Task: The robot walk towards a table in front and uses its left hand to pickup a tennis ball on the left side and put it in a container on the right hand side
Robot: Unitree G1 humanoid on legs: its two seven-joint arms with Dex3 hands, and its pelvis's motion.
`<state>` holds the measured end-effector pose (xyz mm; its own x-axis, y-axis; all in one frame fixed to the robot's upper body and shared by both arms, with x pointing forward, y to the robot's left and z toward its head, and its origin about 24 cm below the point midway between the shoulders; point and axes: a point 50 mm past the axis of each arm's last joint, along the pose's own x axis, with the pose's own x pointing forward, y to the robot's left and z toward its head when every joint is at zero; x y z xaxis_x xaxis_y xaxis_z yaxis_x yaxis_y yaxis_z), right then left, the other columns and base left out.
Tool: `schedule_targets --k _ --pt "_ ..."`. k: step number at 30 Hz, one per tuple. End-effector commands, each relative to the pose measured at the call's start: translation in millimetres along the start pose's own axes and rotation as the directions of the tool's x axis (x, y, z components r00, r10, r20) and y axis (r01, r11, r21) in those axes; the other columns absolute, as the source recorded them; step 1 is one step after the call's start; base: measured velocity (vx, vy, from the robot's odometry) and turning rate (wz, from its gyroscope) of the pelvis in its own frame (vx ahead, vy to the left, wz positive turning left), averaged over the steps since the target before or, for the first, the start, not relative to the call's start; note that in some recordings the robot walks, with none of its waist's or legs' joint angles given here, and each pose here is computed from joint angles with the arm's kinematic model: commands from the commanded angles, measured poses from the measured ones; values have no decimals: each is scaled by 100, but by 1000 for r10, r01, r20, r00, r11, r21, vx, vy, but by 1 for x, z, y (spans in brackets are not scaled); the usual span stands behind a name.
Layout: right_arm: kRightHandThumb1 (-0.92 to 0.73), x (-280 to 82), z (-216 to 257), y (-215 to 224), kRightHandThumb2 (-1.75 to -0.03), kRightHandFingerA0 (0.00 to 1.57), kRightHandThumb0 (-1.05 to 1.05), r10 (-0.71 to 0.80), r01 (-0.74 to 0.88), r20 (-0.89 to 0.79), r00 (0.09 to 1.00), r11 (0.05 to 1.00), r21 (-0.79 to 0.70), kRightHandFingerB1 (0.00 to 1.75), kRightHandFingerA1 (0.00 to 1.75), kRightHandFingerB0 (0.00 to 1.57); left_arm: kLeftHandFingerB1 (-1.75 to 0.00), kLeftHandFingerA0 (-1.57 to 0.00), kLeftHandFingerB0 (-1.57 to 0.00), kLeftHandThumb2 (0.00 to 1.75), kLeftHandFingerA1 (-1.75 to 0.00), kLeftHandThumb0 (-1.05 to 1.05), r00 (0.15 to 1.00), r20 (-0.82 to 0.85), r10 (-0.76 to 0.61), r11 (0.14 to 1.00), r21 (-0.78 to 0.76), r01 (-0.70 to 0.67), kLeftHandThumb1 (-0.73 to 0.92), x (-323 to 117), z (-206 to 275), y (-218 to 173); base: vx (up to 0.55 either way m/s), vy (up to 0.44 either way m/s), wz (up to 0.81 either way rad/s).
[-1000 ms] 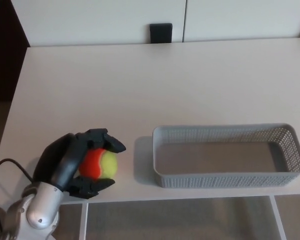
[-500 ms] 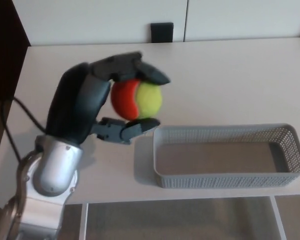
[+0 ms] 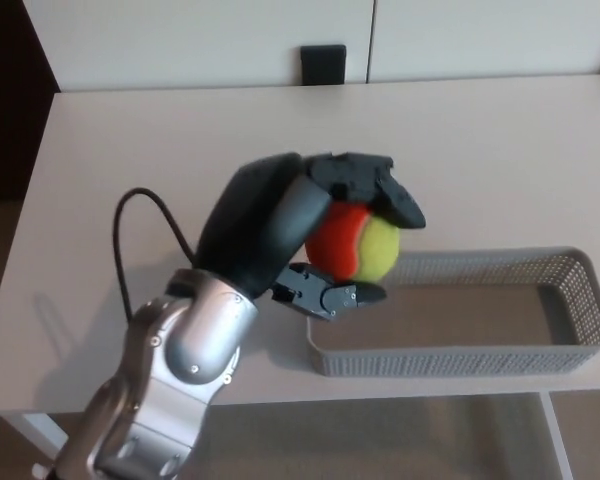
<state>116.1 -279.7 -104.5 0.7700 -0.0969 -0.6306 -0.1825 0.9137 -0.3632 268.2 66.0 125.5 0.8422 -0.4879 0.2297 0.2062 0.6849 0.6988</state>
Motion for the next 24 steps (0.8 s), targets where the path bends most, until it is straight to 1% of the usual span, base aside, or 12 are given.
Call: schedule_targets --k 1,3,7,10,12,14,15,16,17,22,23,24 --pt "-54 0 0 -2 -69 42 -34 -15 15 2 1000 1000 -17 45 51 37 -82 -123 -109 86 -116 2 998 -52 -19 999 43 21 43 7 -12 -11 0 0 0" --pt "-60 0 0 -2 -57 46 -27 -16 16 5 1000 1000 -27 38 46 39 -80 -126 -109 85 -110 2 997 -67 -27 998 46 30 43 11 -13 -14 0 0 0" --pt "-55 0 1 -2 -70 41 -35 -13 13 2 1000 999 -31 45 50 37 -95 -126 -102 98 -117 3 997 -71 -26 999 42 29 36 15 -13 -16 0 0 0" --pt "-55 0 1 -2 -70 41 -35 -8 8 4 1000 1000 -24 45 50 37 -81 -117 -107 92 -137 4 999 -53 -12 998 56 15 39 16 -9 -16 0 0 0" --pt "-55 -1 0 -1 -70 41 -35 -4 4 3 1000 1000 -20 45 50 36 -82 -124 -87 94 -116 -4 999 -45 -12 999 37 14 36 16 -6 -17 0 0 0" --pt "-55 -1 0 -1 -70 40 -34 -2 3 3 1000 1000 -20 45 50 36 -50 -82 -49 73 -66 -55 999 -38 -33 999 13 33 37 15 -6 -18 0 0 0" --pt "-55 -1 0 -1 -70 40 -34 -1 2 4 1000 1000 -19 45 50 36 -50 -82 -49 73 -66 -55 998 -43 -49 998 24 50 37 14 -7 -18 0 0 0" --pt "-56 -2 0 -1 -69 40 -33 4 -4 7 1000 1000 -14 44 50 36 -30 -20 -19 54 -37 -76 992 -64 -109 991 72 114 41 12 -5 -18 0 0 0" --pt "-56 -2 0 -1 -69 40 -33 5 -5 8 1000 1000 -14 44 50 36 -32 -7 -9 68 -40 -88 991 -65 -119 987 98 125 37 12 -5 -18 0 0 0" --pt "-56 -2 0 -1 -69 41 -33 3 -3 8 1000 1000 -24 44 50 36 -28 -6 -9 74 -25 -97 988 -65 -143 973 172 152 38 8 -5 -18 0 0 0" --pt "-61 -2 0 -1 -58 44 -25 3 -3 9 1000 1000 -25 38 45 38 -35 0 -5 57 -36 -97 987 -66 -150 971 176 159 52 7 -4 -19 0 0 0" --pt "-55 -2 0 -1 -69 41 -34 1 -1 9 1000 1000 -26 45 50 36 -22 -6 -1 88 -17 -90 985 -68 -158 969 180 168 46 6 -4 -18 0 0 0"
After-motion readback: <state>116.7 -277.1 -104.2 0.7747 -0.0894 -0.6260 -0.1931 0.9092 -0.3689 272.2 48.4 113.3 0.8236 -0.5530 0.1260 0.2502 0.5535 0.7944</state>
